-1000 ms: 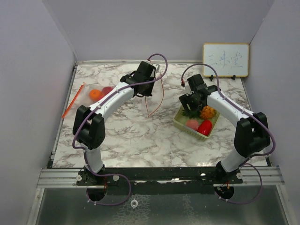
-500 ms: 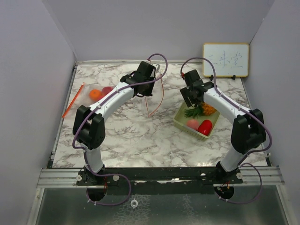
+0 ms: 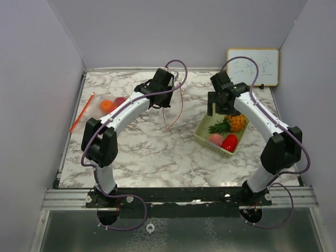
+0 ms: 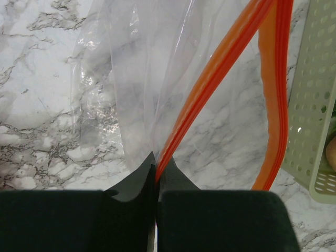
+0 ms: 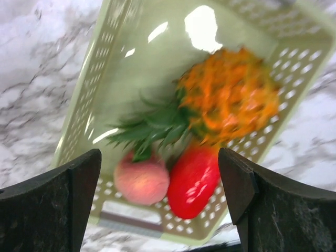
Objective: Place the food in the zip-top bag and seal the zipper
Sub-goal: Pick up the fake fruit from the bin.
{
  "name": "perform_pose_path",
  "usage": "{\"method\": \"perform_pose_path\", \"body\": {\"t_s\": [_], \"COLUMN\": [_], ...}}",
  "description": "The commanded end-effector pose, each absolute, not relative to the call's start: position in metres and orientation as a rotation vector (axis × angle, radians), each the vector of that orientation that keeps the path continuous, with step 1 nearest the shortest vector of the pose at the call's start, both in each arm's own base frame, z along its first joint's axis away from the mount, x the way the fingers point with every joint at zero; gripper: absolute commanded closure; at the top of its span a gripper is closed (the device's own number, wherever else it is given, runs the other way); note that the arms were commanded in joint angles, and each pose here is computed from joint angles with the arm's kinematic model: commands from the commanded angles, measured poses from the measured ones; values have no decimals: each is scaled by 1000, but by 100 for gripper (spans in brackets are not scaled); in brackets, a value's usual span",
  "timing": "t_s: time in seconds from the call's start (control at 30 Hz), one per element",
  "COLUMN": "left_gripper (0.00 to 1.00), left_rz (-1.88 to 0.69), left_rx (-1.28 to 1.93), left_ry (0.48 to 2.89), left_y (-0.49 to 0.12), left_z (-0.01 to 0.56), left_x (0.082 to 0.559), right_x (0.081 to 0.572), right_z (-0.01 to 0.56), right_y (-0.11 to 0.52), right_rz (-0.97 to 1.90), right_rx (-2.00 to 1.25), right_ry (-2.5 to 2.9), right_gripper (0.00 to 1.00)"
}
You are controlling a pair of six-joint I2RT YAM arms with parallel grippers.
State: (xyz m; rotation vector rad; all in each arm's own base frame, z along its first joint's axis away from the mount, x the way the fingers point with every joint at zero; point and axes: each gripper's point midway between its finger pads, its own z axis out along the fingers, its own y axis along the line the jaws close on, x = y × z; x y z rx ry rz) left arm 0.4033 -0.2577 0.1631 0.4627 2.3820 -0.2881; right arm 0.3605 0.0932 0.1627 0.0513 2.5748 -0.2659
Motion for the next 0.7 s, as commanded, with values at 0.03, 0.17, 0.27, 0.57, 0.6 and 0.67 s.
{"method": "perform_pose_path", "body": {"t_s": [0.03,0.17,0.27,0.57,0.6,0.67], "left_gripper": [100,100,100,100,100,100], "left_rz": [-338,-356,-382,-454,-454,-447], "left_rx": [488,499,511,520,520,523], "left_ry": [2340,2353,2358,2341,2339,2333], "left_y": [-262,-265,-269,-278,-277,-275], "left_z": [174,168,165,171,172,175], "left_x": [403,402,401,397,396,394], "right_x": [293,280,283,336,343,356], "right_z": [137,133,125,105,106,109], "right_y": [121,121,117,105,104,104], "right_rz": [14,66,68,-35,-36,-15], "right_rx": [351,517,705,1035,1050,1073], "right_ry": [2795,2759,2667,2400,2373,2328], "right_gripper": [11,14,16,18,18,18]}}
